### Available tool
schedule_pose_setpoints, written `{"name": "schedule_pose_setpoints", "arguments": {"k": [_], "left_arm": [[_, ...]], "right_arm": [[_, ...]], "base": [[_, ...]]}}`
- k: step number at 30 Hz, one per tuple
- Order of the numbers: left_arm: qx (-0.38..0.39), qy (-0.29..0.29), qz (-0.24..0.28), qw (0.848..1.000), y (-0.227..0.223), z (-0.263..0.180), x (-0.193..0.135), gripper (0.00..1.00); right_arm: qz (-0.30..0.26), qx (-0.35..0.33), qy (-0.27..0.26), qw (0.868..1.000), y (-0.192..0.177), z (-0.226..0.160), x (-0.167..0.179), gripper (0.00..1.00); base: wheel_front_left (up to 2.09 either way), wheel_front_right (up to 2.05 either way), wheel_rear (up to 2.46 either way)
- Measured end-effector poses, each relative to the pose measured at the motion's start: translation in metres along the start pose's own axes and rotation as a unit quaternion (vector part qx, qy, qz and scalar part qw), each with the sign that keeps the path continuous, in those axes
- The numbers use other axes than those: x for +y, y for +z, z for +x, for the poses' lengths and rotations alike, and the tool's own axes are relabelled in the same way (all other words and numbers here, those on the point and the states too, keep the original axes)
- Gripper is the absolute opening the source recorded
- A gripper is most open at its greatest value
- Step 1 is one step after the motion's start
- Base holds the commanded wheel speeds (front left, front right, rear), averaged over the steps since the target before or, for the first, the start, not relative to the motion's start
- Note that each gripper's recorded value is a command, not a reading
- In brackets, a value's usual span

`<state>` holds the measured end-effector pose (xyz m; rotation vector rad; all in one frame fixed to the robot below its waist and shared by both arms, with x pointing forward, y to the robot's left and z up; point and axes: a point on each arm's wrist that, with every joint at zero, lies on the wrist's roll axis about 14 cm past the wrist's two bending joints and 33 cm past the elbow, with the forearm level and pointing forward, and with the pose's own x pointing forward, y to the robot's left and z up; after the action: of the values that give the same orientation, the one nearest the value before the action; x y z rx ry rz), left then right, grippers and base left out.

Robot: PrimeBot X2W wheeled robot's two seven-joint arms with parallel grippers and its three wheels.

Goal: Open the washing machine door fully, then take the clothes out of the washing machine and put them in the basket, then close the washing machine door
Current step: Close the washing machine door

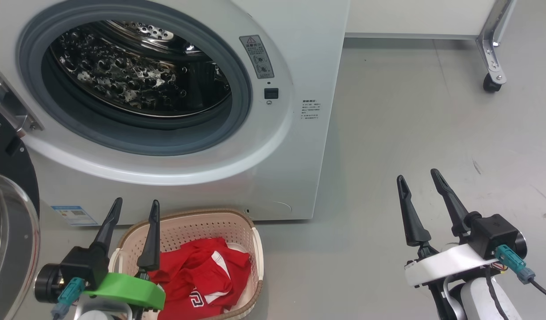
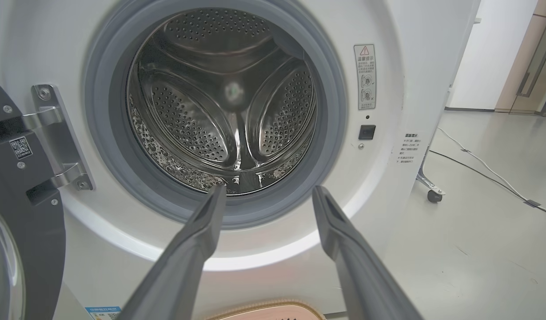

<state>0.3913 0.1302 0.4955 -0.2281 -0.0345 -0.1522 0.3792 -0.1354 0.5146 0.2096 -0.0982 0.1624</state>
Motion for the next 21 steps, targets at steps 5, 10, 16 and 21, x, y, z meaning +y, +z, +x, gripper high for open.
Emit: {"name": "schedule_pose_setpoints", "arguments": {"k": [5, 10, 16, 21], "left_arm": [[0.000, 0.003, 0.001, 1.000, 0.0001, 0.0001, 0.0008, 1.00], [0.001, 0.003, 0.000, 1.000, -0.0011, 0.0000, 0.0006, 1.00], [0.003, 0.003, 0.000, 1.000, -0.0020, 0.0002, 0.0002, 1.00], [-0.005, -0.001, 0.001, 1.000, 0.0025, 0.0014, -0.0022, 1.00]], "right_arm": [[0.000, 0.001, 0.000, 1.000, -0.0005, 0.0002, 0.0000, 1.00], [0.000, 0.002, 0.000, 1.000, -0.0012, 0.0002, 0.0001, 1.00], [0.001, 0.003, 0.000, 1.000, -0.0018, 0.0002, -0.0002, 1.00], [0.002, 0.003, 0.000, 1.000, -0.0023, 0.0002, 0.0002, 1.00]], "base": [[-0.94, 0.94, 0.00], [-1.18, 1.18, 0.00], [-1.40, 1.40, 0.00], [-1.51, 1.51, 0.00]]}}
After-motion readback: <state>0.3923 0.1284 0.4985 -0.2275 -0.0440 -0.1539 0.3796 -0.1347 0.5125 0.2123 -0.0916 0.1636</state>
